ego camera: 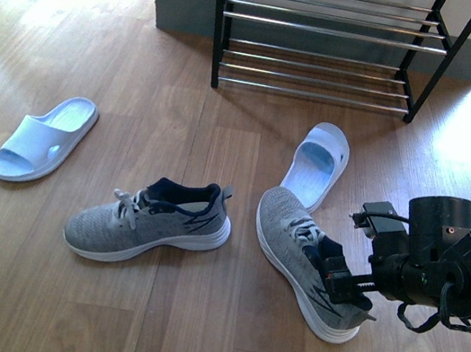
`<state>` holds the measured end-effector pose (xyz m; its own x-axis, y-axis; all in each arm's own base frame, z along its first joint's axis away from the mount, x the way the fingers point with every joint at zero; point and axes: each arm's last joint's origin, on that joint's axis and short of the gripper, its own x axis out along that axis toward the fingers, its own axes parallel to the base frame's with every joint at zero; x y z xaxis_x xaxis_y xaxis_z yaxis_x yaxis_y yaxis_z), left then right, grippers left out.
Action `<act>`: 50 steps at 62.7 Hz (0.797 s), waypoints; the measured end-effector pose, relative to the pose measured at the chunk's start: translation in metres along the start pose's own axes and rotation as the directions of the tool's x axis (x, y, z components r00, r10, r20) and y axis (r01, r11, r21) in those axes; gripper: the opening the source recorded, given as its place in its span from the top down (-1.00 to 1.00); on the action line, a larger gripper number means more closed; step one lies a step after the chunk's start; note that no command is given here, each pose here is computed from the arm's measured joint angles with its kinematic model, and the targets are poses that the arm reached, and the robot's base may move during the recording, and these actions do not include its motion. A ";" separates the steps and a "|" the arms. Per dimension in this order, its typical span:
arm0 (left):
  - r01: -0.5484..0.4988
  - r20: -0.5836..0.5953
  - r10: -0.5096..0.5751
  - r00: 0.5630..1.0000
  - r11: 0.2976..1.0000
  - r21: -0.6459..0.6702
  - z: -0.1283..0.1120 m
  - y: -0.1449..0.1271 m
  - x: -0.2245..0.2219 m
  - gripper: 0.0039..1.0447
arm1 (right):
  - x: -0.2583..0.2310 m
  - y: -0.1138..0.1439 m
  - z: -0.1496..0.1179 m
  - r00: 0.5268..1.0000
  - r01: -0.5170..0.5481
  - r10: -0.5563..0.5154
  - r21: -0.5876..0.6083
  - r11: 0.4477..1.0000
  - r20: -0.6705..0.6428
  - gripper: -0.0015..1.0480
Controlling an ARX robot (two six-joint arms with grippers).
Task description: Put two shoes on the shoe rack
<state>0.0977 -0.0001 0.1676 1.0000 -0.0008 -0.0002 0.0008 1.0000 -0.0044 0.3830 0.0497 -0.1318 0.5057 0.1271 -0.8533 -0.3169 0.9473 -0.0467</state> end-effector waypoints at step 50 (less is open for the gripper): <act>0.000 0.000 0.000 1.000 1.000 0.000 0.000 0.000 0.000 -0.83 | -0.056 0.005 -0.007 0.993 0.044 -0.055 0.108 0.993 0.100 0.97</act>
<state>0.0977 -0.0001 0.1676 1.0000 -0.0008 -0.0002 0.0008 1.0000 -0.0044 0.3476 0.0455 -0.0879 0.6004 0.1036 -0.7930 -0.2054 0.9783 -0.0277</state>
